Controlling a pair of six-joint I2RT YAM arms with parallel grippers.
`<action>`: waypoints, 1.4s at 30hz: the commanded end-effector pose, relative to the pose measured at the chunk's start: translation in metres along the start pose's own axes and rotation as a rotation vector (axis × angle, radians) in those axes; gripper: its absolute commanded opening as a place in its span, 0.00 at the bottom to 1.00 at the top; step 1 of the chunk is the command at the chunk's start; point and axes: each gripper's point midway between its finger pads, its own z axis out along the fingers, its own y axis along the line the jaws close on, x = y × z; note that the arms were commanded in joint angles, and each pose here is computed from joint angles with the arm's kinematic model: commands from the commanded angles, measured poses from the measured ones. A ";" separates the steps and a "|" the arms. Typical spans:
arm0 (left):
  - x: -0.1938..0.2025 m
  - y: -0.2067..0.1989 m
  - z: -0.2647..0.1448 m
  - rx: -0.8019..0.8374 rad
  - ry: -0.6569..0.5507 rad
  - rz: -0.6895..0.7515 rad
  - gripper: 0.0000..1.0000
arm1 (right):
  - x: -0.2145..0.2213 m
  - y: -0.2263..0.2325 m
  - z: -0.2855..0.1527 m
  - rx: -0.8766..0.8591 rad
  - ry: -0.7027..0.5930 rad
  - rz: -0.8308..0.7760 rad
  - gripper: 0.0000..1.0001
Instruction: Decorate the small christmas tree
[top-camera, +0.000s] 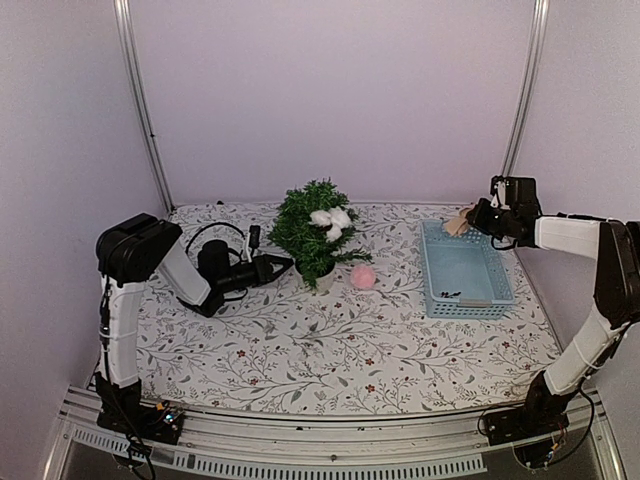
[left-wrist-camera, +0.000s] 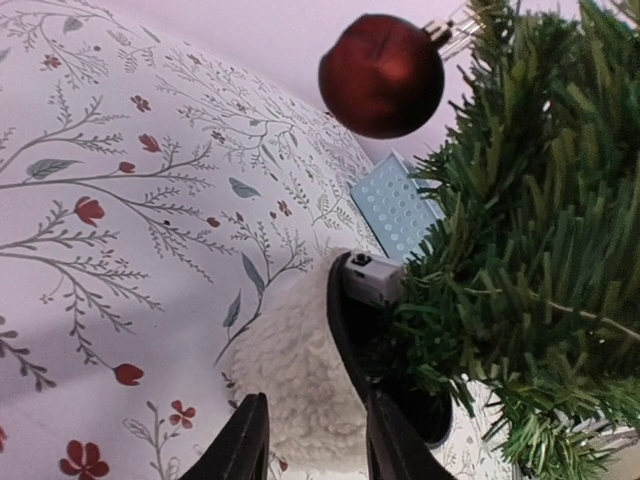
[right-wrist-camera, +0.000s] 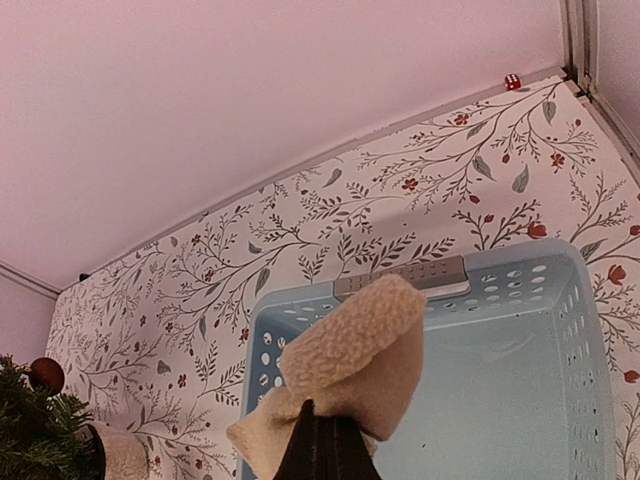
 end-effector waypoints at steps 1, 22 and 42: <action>0.006 -0.022 0.009 0.079 0.003 0.051 0.32 | -0.006 0.007 -0.007 -0.026 -0.019 -0.018 0.00; 0.032 -0.059 0.008 0.155 0.001 0.043 0.11 | -0.008 0.012 -0.010 -0.044 -0.020 -0.025 0.00; 0.066 -0.072 0.011 0.164 0.014 0.021 0.11 | -0.011 0.030 -0.021 -0.104 -0.024 -0.061 0.00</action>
